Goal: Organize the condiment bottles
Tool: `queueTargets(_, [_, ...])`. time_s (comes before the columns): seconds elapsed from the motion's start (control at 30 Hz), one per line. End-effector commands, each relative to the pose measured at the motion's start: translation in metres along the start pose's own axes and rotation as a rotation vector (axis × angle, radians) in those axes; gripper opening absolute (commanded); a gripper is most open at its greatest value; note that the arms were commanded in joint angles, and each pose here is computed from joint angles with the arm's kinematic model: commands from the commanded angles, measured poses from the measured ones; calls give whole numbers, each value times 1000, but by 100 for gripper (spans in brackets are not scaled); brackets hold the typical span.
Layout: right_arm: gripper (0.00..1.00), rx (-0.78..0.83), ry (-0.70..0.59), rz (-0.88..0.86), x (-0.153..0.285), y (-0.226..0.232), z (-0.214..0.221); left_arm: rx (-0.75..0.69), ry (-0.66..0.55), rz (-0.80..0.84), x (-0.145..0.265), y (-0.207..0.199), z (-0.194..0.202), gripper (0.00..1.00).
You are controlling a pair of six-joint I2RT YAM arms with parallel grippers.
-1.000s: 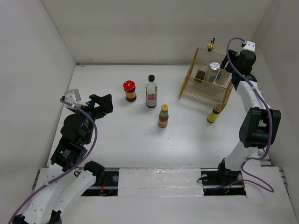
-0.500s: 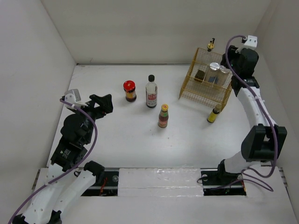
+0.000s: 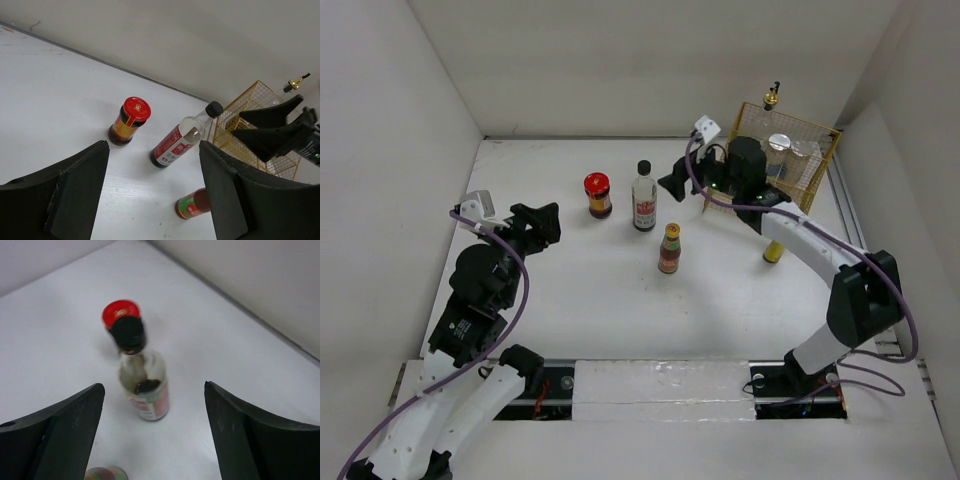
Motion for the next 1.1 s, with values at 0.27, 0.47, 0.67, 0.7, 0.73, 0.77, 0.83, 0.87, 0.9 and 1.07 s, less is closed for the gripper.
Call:
queueTargets(0.27, [90, 111, 15, -159, -59, 29, 5, 0, -26, 28, -4, -5, -5, 68])
queueTargets(0.47, [89, 89, 25, -100, -87, 20, 11, 4, -34, 32, -2, -5, -7, 68])
queueTargets(0.67, [41, -1, -67, -184, -106, 26, 14, 4, -34, 32, -2, -5, -7, 68])
queueTargets(0.7, [24, -12, -76, -199, -109, 28, 13, 4, -34, 32, -2, -5, -7, 68])
queueTargets(0.73, [20, -24, -120, -205, -108, 30, 2, 4, -34, 32, -2, -5, -7, 68])
queueTargets(0.77, [17, -24, -146, -218, -105, 33, -4, 4, -34, 32, -2, -5, -7, 68])
queueTargets(0.83, [11, -15, -216, -227, -97, 37, -28, 4, -34, 32, -2, -5, -7, 68])
queueTargets(0.87, [11, -23, -225, -230, -97, 38, -30, 0, -26, 28, -4, -5, -5, 68])
queueTargets(0.9, [11, -8, -254, -242, -92, 41, -44, 0, -26, 28, -4, -5, -5, 68])
queueTargets(1.07, [10, 21, -377, -194, -59, 45, -100, 0, -26, 28, -4, -5, -5, 68])
Point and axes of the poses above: each gripper's point midway between its finger pads, its own x axis back along the fingers, its own y axis along the line the jaws close on, z = x × y, the point moved 7 cm from there along x, back along the fingers, and after that the axes turned 4 degrees about -x, right-handed, at the moved point
